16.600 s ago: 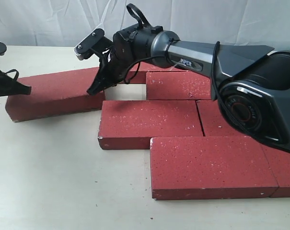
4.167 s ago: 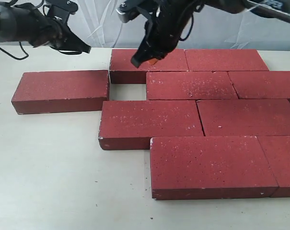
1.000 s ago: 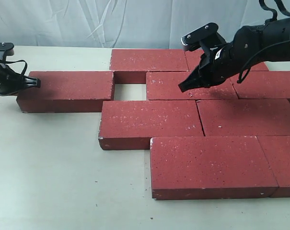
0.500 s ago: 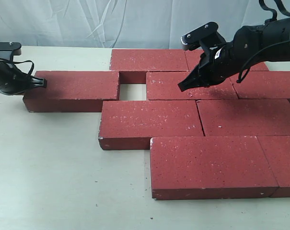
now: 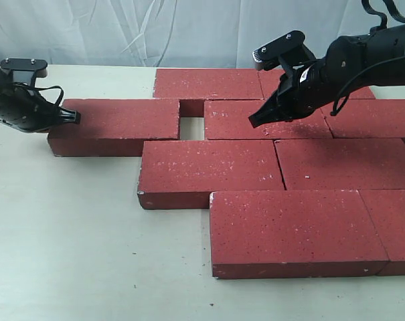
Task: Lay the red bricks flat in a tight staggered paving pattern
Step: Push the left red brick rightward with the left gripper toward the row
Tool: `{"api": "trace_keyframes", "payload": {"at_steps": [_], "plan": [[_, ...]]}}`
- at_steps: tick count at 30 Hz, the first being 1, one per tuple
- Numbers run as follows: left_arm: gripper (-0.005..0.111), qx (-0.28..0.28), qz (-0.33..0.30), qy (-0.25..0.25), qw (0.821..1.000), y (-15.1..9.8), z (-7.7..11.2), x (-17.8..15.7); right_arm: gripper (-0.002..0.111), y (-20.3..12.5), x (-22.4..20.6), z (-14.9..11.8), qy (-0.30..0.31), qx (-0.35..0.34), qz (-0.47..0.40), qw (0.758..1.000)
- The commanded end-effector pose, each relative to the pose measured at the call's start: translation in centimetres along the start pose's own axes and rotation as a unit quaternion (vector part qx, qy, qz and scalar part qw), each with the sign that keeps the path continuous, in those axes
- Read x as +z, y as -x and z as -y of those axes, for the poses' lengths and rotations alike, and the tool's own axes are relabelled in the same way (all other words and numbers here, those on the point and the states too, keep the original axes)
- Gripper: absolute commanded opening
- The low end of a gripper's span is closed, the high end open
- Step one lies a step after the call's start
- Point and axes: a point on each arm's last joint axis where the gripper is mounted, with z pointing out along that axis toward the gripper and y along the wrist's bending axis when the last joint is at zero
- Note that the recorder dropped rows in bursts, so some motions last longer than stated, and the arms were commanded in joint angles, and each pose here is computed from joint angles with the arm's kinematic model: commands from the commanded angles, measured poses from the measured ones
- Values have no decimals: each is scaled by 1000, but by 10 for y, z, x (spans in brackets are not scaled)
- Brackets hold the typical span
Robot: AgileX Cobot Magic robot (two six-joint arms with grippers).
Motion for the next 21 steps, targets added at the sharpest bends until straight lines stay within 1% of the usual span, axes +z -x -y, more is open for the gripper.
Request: {"api": "trace_keyframes", "payload": {"at_steps": [1,12,21], "plan": [[0,10,-1,-8,1000,-1,12,2,-1,-1,0,1,-2,3,4,1000],[0,29,1,-19,999,-1,31,3,-1,0,0,1,-3,3,6,1000],[0,54,12,-28,998,-1,52,5,-1,-1,0,1,-2,3,4,1000]]}}
